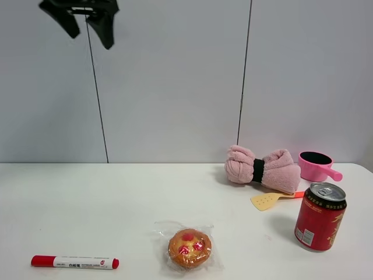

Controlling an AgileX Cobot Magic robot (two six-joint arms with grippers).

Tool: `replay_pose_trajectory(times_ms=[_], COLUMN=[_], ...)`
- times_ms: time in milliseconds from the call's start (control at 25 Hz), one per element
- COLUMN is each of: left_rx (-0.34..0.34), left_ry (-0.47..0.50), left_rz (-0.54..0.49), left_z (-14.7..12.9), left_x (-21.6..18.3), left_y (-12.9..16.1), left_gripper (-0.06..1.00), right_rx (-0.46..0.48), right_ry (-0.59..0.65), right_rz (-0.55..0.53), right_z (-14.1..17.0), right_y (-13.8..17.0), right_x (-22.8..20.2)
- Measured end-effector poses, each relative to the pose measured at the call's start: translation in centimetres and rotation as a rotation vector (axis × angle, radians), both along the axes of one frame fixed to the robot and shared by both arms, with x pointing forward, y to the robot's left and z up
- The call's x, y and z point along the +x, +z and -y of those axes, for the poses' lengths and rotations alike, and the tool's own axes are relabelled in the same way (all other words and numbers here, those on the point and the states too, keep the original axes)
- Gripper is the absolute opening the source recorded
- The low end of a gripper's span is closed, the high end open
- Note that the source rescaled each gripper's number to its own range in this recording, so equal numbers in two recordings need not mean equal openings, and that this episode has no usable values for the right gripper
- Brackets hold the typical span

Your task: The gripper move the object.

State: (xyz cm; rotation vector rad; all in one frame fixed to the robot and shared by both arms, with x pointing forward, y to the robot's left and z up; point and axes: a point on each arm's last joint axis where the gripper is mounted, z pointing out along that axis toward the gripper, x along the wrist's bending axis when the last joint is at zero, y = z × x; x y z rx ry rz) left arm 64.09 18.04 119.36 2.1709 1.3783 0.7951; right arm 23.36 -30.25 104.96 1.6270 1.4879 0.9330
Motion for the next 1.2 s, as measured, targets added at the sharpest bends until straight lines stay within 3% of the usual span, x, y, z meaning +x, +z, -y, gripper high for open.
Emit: replay_pose_trajectory(times_ms=[320, 520, 720, 920, 1200], left_rx=[-0.034, -0.080, -0.146, -0.199, -0.287], left_ry=[0.327, 0.542, 0.667, 0.661, 0.632], left_rz=[-0.077, -0.021, 0.058, 0.128, 0.132], left_z=[-12.2, -16.8, -17.4, -15.7, -13.5], left_x=[-8.5, -16.2, -23.4, -29.4, -35.0], left_y=[0.9, 2.2, 2.4, 1.2, -4.0], left_gripper=[0.67, 0.67, 0.67, 0.67, 0.67], right_rx=[0.000, 0.000, 0.000, 0.000, 0.000], right_ry=[0.000, 0.000, 0.000, 0.000, 0.000], right_rz=[0.000, 0.000, 0.000, 0.000, 0.000], right_z=[0.0, 0.0, 0.0, 0.0, 0.0], right_y=[0.0, 0.0, 0.0, 0.0, 0.0], right_x=[0.0, 0.0, 0.0, 0.0, 0.0])
